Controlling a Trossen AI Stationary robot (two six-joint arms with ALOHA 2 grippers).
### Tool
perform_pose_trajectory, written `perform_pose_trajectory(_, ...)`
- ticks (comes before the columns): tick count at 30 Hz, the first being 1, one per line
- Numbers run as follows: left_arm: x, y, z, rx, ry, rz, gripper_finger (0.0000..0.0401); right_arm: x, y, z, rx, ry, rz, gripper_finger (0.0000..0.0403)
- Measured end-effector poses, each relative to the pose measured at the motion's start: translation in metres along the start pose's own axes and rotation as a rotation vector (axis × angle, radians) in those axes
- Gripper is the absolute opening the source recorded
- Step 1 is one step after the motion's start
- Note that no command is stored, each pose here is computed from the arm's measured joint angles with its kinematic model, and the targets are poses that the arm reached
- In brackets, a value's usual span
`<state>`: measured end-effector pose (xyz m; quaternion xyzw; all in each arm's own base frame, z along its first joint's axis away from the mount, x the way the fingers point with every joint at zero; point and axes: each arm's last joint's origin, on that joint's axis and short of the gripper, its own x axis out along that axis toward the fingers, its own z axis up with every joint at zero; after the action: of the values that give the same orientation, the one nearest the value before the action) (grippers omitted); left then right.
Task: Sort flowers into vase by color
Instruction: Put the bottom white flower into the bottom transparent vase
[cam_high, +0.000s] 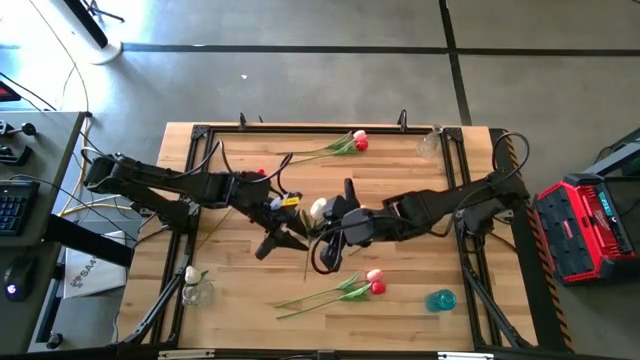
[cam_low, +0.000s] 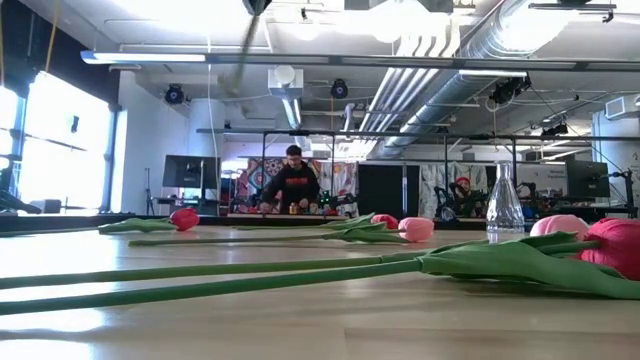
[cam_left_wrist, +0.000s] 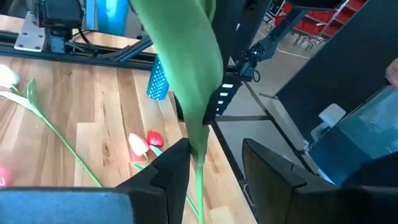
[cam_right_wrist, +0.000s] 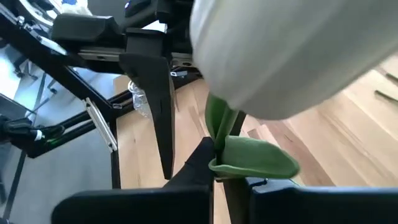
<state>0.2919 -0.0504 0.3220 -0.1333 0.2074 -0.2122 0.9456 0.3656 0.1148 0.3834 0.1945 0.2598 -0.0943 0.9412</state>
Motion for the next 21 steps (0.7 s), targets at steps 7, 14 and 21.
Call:
perform_pose_trajectory(7, -0.0001, 0.0004, 0.0005, 0.01, -0.009, 0.022, 0.0132, -0.0021, -0.0009, 0.0017, -0.027, 0.019, 0.037, 0.0002)
perform_pose_trajectory(14, -0.0002, 0.0023, 0.0011, 0.049, -0.024, 0.085, 0.0101, -0.0018, -0.0013, 0.0021, -0.048, 0.021, 0.04, 0.0002)
perform_pose_trajectory(21, -0.0003, 0.0016, 0.004, 0.098, -0.051, 0.08, 0.0025, 0.0002, -0.006, 0.0053, -0.038, 0.023, 0.041, 0.0002)
